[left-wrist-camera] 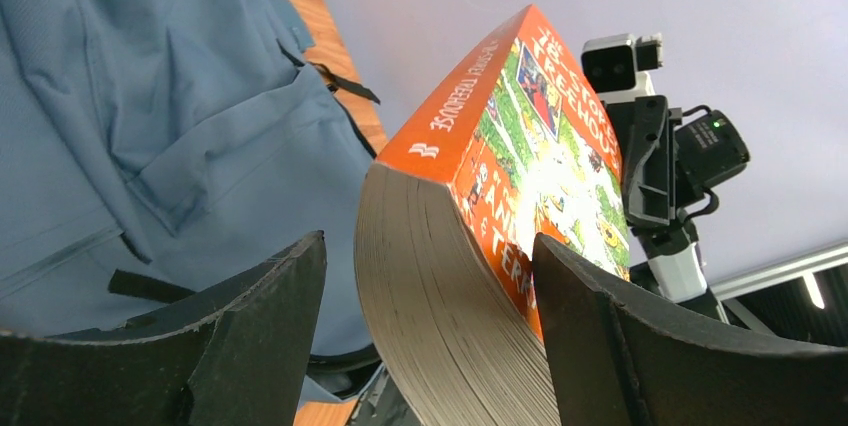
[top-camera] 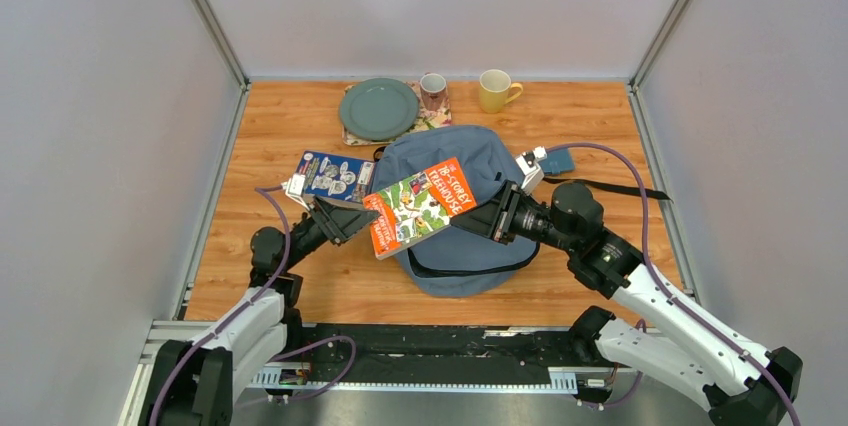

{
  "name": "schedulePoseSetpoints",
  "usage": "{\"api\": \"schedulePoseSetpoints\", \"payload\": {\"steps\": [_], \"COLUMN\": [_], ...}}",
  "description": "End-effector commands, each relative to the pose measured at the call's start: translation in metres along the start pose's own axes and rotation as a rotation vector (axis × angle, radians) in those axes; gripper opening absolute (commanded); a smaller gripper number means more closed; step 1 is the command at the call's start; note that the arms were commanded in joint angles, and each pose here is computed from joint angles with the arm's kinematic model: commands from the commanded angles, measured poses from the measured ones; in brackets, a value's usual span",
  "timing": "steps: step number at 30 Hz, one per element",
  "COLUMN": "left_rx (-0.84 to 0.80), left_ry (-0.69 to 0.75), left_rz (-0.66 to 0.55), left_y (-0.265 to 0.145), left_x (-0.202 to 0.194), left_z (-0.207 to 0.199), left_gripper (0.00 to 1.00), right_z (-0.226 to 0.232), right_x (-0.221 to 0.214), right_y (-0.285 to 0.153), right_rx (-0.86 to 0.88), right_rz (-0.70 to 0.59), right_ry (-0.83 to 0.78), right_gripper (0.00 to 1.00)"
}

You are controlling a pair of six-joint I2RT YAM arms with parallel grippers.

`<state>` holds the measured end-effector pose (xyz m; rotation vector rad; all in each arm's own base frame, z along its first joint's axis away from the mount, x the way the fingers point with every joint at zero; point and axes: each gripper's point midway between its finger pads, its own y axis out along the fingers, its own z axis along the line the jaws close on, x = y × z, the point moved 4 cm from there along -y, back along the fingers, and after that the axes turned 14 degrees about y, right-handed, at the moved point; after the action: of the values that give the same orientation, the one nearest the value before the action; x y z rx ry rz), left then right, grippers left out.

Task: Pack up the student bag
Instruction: Pick up the book from the center of the board.

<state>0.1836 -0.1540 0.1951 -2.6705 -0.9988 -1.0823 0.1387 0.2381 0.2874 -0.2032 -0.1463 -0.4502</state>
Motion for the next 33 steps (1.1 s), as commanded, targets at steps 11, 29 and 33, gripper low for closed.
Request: {"api": "schedulePoseSetpoints", "payload": {"steps": [11,29,33], "left_rx": [-0.230,-0.231,-0.254], "left_ry": [0.082,0.103,0.177], "left_rz": [-0.044,0.122,0.158], "left_y": [0.010,0.010,0.012], "left_x": [0.032,0.023,0.029], "left_z": [-0.052,-0.062,-0.071], "left_gripper": [0.82,0.00,0.00], "right_z": [0.058,-0.020,-0.026], "right_x": [-0.009,0.019,0.027], "right_y": [-0.014,-0.021,-0.048], "right_rx": [0.273,-0.200,-0.270], "right_rz": [0.094,-0.126,-0.206], "right_ry": [-0.047,-0.207,-0.314], "right_gripper": [0.00,0.71,0.88]}}
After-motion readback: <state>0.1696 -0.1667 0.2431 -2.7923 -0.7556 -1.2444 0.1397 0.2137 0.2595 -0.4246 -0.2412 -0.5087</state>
